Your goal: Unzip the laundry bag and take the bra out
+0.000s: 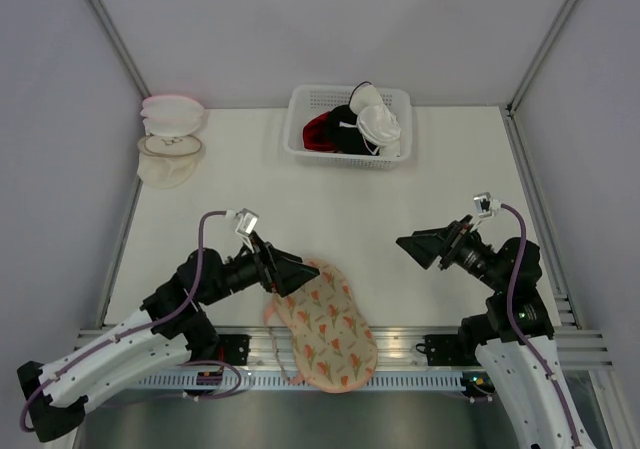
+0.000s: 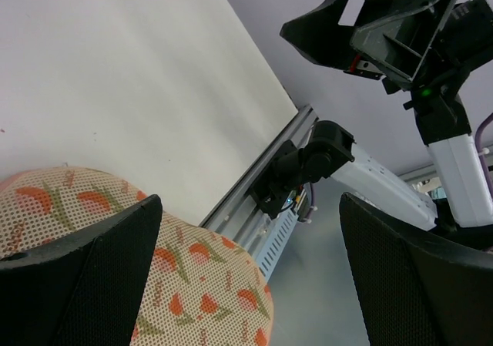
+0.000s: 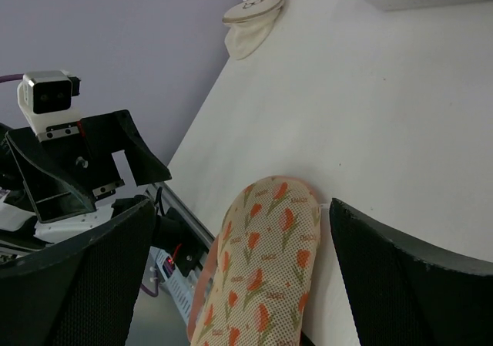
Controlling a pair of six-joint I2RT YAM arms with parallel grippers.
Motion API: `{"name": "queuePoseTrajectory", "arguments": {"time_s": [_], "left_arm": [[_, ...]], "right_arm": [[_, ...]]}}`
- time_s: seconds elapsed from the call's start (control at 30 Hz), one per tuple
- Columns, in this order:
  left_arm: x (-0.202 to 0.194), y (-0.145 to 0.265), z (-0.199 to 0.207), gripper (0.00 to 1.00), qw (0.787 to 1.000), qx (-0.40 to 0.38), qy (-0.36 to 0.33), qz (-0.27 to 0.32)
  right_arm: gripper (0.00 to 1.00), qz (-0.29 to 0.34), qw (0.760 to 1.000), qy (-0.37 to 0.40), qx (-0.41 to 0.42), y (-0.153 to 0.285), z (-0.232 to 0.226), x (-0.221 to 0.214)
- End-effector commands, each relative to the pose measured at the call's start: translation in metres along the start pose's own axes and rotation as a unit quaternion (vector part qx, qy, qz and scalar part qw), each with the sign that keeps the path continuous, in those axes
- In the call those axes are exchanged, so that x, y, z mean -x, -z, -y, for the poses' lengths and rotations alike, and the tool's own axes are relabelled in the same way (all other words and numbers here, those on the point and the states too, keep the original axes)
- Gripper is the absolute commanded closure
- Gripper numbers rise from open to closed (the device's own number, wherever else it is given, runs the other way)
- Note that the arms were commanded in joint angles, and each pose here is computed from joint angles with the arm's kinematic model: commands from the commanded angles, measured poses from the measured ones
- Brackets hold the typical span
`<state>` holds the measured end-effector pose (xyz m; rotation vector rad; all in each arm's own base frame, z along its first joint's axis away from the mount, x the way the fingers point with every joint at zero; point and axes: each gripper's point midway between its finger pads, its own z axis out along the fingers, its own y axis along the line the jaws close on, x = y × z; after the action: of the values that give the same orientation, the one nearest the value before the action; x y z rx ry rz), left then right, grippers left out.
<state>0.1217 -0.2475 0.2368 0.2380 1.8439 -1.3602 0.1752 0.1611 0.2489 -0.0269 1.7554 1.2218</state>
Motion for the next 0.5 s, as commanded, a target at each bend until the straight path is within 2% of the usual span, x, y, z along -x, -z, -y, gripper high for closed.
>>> {"name": "queuePoseTrajectory", "arguments": {"time_s": [0.0,0.27,0.4,0.47], "left_arm": [[0.001,-0.006,-0.01,0.0,1.0,0.023,-0.004,0.004],[-0.034,0.003,-0.054,0.0,0.988,0.135,0.059,-0.055],[-0.07,0.008,-0.072,0.01,0.974,0.17,0.086,-0.119],[-0.086,0.009,-0.072,0.1,0.969,0.169,0.095,-0.15]], "right_arm": [[0.02,-0.008,1.0,0.003,0.01,0.002,-0.006,-0.002],[0.02,-0.011,0.999,0.018,-0.024,0.007,0.008,-0.008],[0.02,-0.015,0.998,0.02,-0.049,0.008,0.02,-0.013],[0.02,-0.014,0.998,0.017,-0.063,0.008,0.027,-0.014]]}}
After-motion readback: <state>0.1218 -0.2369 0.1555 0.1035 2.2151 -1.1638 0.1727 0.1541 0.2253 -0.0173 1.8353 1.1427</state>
